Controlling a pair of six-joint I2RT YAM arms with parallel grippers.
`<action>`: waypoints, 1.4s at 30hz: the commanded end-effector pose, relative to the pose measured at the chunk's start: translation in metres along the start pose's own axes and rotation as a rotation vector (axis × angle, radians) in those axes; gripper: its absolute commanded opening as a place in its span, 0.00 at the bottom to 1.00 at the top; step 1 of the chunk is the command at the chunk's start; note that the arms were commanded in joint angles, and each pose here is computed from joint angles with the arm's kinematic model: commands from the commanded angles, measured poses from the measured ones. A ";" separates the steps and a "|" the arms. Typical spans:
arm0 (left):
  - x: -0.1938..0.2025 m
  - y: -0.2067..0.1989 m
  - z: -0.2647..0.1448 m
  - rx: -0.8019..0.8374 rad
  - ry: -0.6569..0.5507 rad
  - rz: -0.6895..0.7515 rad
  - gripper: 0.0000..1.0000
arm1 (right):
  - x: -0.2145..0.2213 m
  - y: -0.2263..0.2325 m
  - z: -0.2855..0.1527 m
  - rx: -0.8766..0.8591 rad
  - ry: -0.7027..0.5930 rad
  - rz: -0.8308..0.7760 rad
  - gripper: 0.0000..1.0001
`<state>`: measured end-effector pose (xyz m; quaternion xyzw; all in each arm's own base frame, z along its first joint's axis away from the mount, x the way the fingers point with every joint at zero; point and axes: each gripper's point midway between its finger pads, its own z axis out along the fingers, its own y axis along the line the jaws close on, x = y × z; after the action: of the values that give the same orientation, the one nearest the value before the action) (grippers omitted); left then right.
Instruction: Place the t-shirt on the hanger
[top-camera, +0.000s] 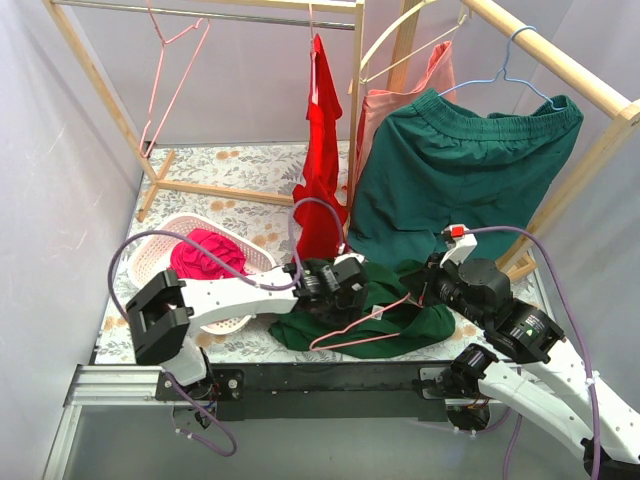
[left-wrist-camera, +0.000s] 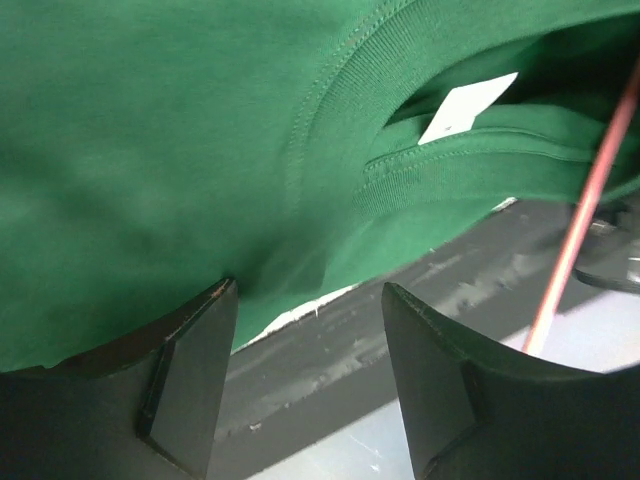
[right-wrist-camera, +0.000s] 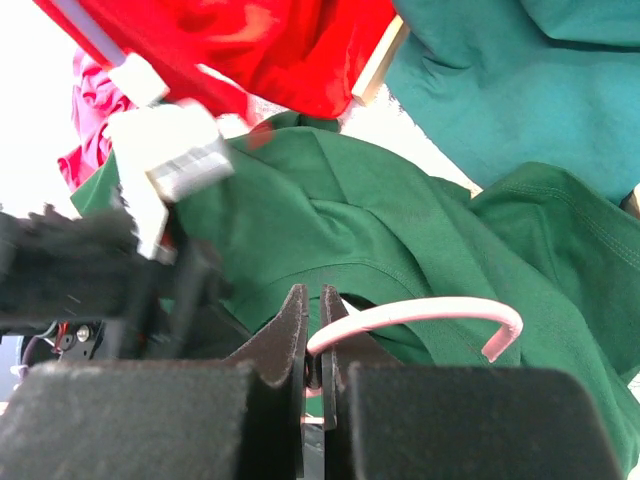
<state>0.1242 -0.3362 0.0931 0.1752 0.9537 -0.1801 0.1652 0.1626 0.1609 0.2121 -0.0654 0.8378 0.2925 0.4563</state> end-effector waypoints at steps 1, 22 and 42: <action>-0.005 0.003 0.003 -0.086 -0.036 0.045 0.59 | -0.003 0.000 0.001 -0.002 -0.023 -0.011 0.01; -0.006 0.002 -0.023 0.039 -0.101 0.106 0.21 | -0.045 0.018 0.009 0.014 -0.056 -0.057 0.01; -0.009 0.011 0.013 -0.105 -0.064 0.055 0.17 | -0.037 0.013 0.007 0.020 -0.055 -0.033 0.01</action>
<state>0.1296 -0.3258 0.0437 0.1943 0.9609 -0.0992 0.1706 0.1767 0.1649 0.2258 -0.0689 0.8423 0.2690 0.4620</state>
